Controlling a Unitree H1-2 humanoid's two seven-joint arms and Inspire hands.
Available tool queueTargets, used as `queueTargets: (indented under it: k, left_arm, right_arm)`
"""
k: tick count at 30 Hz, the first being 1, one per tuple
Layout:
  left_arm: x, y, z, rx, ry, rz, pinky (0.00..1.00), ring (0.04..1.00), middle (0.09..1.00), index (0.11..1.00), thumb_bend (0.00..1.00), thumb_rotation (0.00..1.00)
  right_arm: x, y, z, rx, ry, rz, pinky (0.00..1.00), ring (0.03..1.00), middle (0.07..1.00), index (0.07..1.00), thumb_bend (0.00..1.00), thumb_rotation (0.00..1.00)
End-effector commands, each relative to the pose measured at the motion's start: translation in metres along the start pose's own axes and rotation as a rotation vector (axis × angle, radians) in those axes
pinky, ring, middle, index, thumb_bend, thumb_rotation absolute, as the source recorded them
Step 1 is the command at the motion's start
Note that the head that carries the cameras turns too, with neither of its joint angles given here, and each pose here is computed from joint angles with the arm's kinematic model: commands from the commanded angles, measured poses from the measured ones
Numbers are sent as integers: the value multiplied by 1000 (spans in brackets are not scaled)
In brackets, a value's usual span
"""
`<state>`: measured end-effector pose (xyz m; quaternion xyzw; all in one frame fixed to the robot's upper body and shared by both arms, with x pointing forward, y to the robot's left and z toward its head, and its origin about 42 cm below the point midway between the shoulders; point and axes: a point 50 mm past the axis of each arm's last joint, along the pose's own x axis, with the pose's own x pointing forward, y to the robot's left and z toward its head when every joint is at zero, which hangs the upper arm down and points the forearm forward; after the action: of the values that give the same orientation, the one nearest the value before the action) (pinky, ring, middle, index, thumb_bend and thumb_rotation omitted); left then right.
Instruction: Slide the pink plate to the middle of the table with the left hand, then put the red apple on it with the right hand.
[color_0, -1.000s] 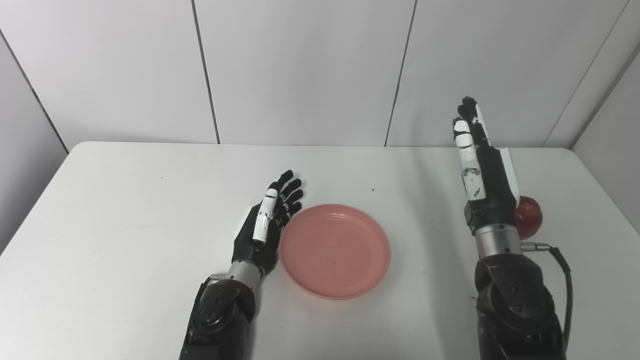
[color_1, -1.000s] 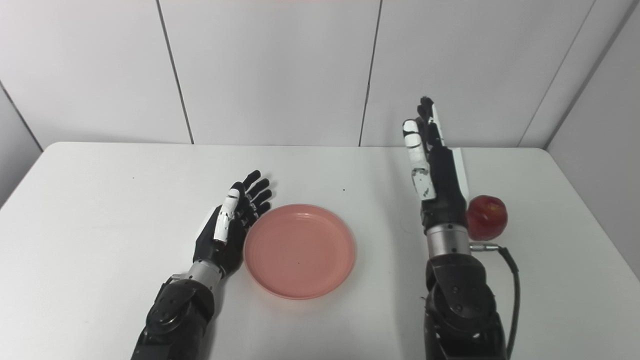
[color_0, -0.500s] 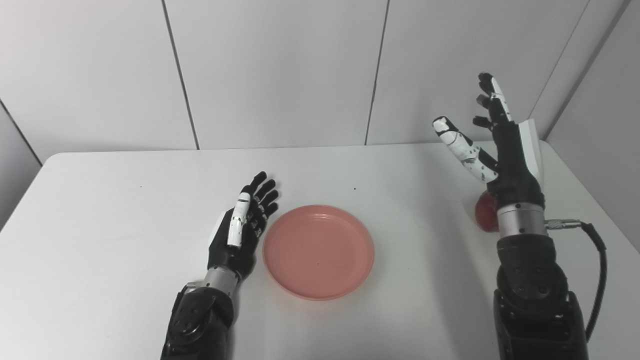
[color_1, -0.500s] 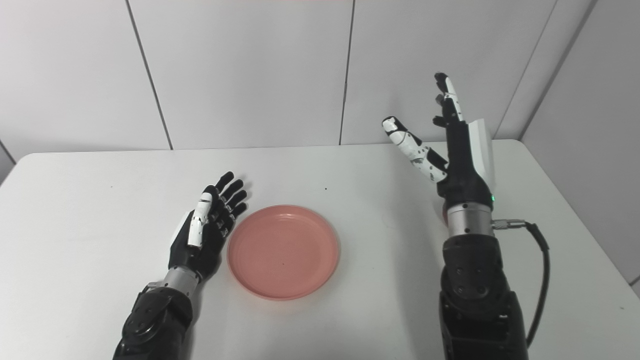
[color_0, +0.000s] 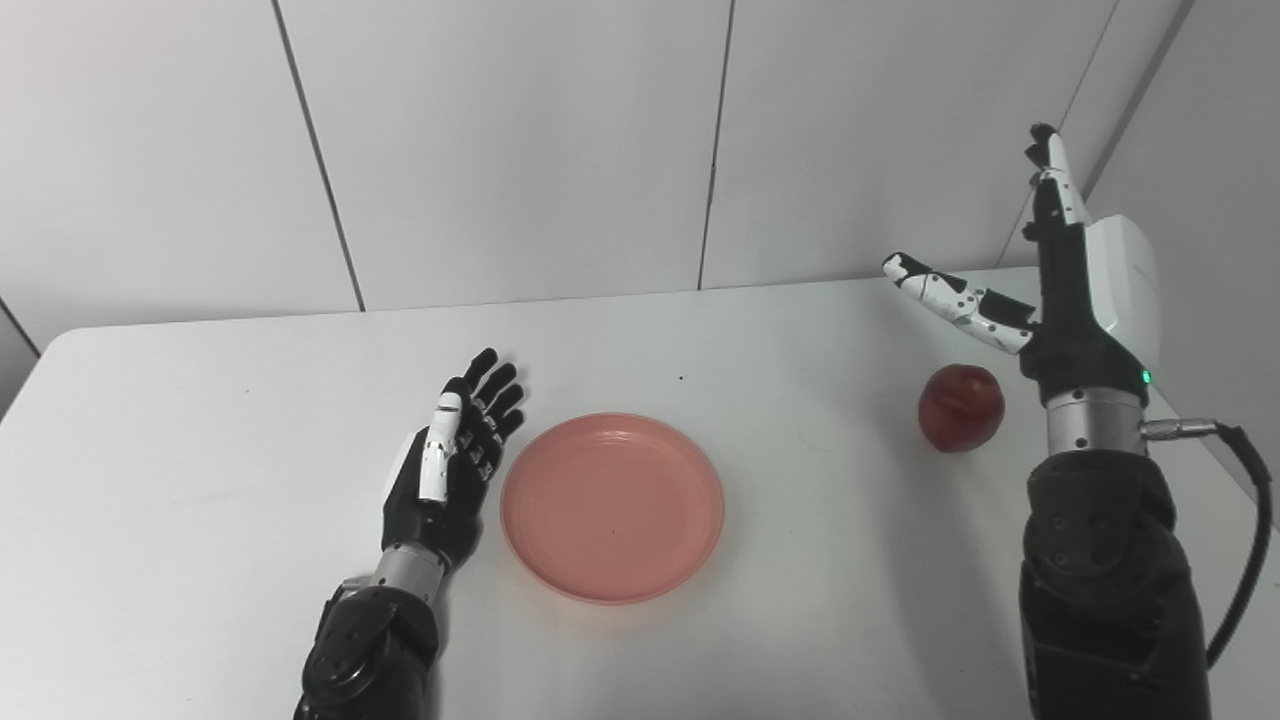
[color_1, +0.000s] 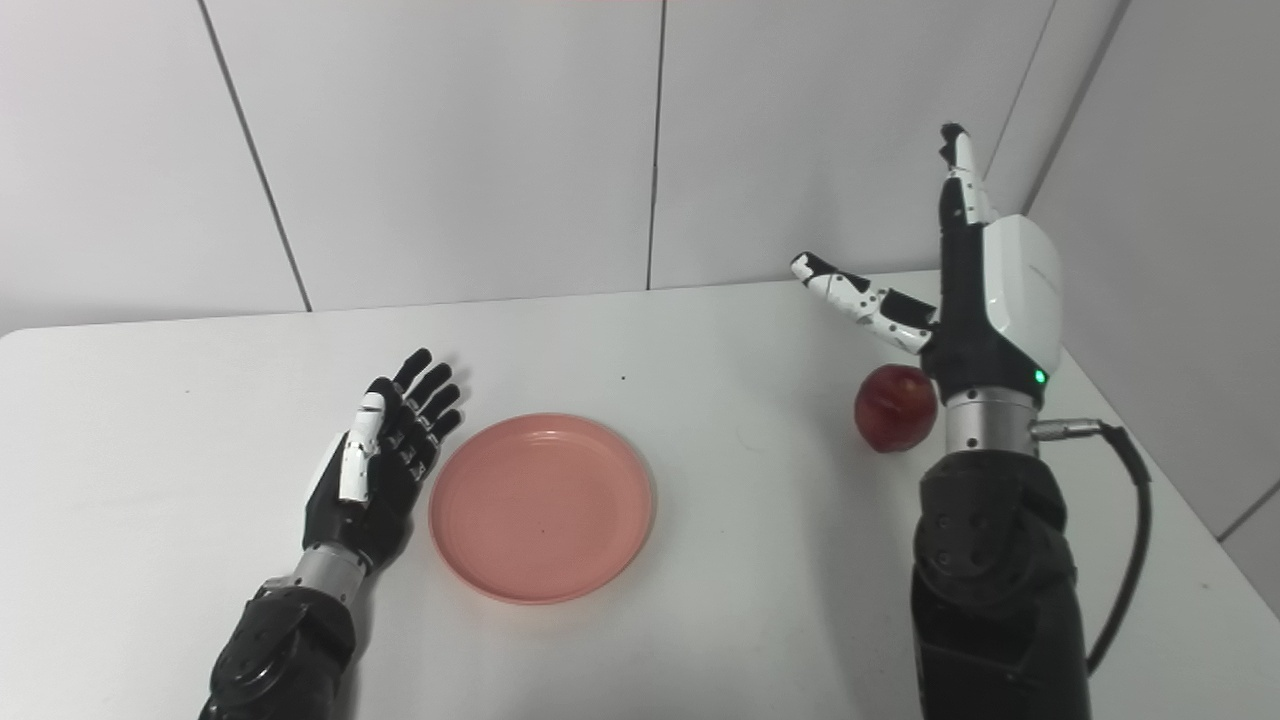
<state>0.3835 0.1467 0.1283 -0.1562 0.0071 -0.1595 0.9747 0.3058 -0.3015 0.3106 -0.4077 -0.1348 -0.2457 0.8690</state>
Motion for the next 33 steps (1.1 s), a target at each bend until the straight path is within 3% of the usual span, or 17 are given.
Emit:
queueTargets:
  k: [1, 3, 16, 22, 33]
  left_arm:
    - [-4, 8, -7, -3, 45, 26, 949, 939, 931, 912, 360, 1000]
    - [-4, 9, -7, -4, 45, 25, 951, 940, 932, 914, 360, 1000]
    - [-4, 16, -4, -7, 47, 23, 963, 941, 936, 924, 379, 1000]
    - [-5, 19, -2, -2, 49, 34, 956, 939, 934, 915, 368, 1000]
    - [-5, 20, -1, -10, 50, 36, 954, 939, 936, 918, 359, 1000]
  right_arm:
    - [4, -13, 0, -23, -11, -55, 739, 896, 956, 997, 1000, 571]
    - [4, -14, -7, -37, 8, -52, 711, 887, 969, 1000, 1000, 564]
    - [6, 8, -66, -138, 150, 64, 816, 949, 988, 1000, 1000, 596]
    - [7, 19, -78, -143, 192, 137, 819, 962, 995, 1000, 1000, 557]
    - [11, 35, -87, -121, 222, 198, 850, 966, 987, 989, 1000, 519]
